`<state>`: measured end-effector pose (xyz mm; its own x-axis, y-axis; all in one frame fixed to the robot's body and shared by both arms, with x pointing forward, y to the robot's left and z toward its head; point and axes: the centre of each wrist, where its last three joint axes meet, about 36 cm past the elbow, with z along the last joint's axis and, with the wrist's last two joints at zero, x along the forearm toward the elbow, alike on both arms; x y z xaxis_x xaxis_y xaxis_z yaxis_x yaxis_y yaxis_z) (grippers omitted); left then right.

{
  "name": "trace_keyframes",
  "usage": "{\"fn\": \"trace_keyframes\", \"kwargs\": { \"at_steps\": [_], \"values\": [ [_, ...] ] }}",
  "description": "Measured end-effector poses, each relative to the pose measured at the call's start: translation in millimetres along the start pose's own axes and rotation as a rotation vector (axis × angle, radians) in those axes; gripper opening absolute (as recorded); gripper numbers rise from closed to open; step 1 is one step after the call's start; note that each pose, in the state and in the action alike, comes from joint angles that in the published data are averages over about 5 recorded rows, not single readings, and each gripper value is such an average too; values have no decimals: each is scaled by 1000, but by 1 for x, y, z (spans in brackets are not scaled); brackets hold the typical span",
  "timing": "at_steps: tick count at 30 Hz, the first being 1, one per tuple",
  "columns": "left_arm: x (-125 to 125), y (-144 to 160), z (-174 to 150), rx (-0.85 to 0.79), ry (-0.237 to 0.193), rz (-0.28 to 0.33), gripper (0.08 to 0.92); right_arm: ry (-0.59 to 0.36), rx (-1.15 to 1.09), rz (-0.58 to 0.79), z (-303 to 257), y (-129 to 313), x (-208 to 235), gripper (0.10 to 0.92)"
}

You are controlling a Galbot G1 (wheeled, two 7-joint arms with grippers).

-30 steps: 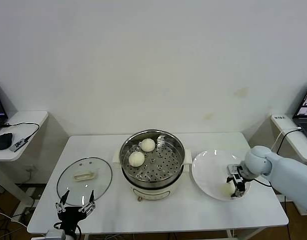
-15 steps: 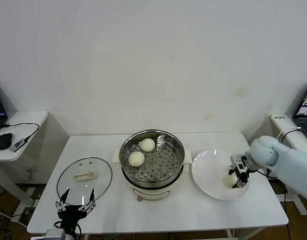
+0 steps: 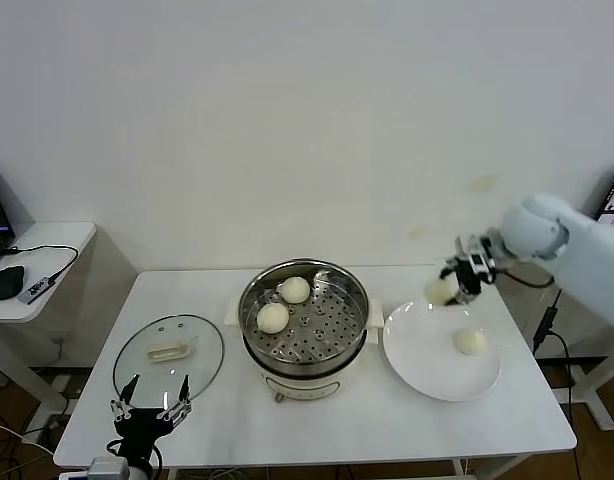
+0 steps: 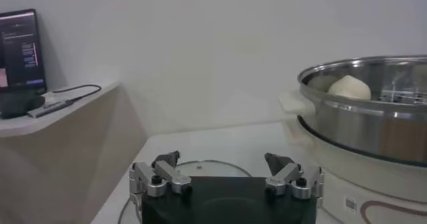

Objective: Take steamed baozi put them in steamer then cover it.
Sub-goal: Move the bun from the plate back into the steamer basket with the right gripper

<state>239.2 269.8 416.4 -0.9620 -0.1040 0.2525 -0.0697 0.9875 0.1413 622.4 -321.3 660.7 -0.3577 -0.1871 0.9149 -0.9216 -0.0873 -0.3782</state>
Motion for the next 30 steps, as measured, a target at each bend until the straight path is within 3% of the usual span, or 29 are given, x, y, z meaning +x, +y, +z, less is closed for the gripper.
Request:
{"fn": "trace_keyframes", "kwargs": {
  "at_steps": [8, 17, 30],
  "values": [
    [2, 4, -1, -2, -2, -17, 823, -97, 158, 41, -84, -26, 6, 595],
    [8, 10, -6, -2, -7, -43, 823, -189, 376, 8, -168, -22, -33, 594],
    [15, 14, -13, -2, -19, -64, 823, -256, 772, -76, -240, 6, -87, 602]
  ]
}}
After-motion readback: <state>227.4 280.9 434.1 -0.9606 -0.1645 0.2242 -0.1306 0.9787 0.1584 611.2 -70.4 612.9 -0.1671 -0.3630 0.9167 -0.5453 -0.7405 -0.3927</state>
